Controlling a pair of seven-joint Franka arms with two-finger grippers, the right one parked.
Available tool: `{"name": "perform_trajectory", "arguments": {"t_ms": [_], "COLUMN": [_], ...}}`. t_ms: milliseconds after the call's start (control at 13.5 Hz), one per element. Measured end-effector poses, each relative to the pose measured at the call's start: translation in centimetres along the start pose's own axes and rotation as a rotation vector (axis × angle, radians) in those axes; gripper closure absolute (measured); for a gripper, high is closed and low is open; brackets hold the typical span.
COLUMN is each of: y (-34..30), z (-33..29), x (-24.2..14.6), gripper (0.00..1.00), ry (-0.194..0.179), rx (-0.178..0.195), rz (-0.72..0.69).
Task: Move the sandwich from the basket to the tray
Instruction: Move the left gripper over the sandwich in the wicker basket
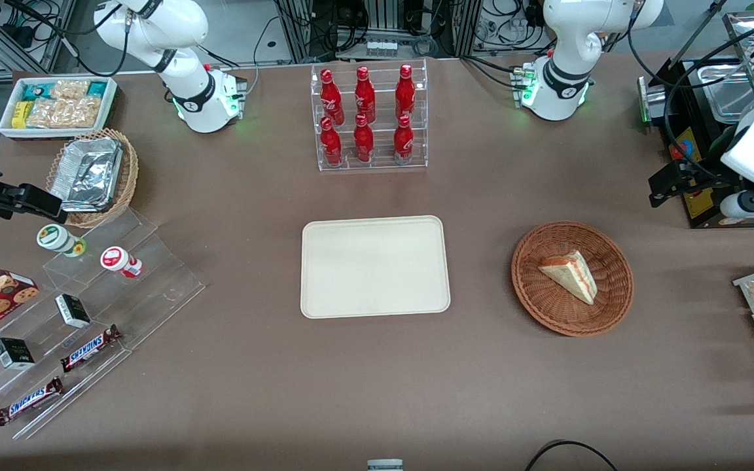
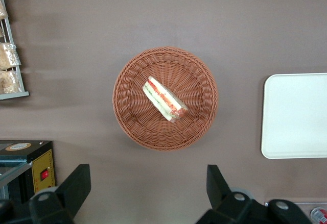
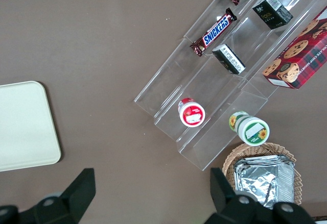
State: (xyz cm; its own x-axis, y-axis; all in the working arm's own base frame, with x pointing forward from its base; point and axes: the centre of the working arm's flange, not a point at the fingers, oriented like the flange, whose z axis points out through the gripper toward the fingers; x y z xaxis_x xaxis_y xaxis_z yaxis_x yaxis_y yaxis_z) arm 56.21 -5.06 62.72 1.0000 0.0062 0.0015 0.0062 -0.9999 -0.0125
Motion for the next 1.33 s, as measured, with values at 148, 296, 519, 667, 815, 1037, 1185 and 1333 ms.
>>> {"name": "perform_trajectory", "arguments": {"t_ms": [148,296,519,667,815,1037,1185,1333], "y": [0.0,0.0,0.0,0.1,0.2,0.7,1.3,2.0], "z": [0.0,0.2,1.4,3.9,7.0,11.0,13.1,15.2], "x": [0.0,-0.2,-0.2,0.2,0.8,1.0,0.9,0.7], "gripper": [0.0,0.0,0.0,0.0,0.0,0.0,0.0,0.0], "ry": [-0.003,-0.016,-0.04,-0.045,-0.04,-0.03,-0.021,-0.002], "rx": [0.0,0.002,0.004,0.004,0.004,0.003,0.003,-0.002], "rz": [0.007,0.011,0.012,0.013,-0.004,-0.086,-0.203,-0.334]}}
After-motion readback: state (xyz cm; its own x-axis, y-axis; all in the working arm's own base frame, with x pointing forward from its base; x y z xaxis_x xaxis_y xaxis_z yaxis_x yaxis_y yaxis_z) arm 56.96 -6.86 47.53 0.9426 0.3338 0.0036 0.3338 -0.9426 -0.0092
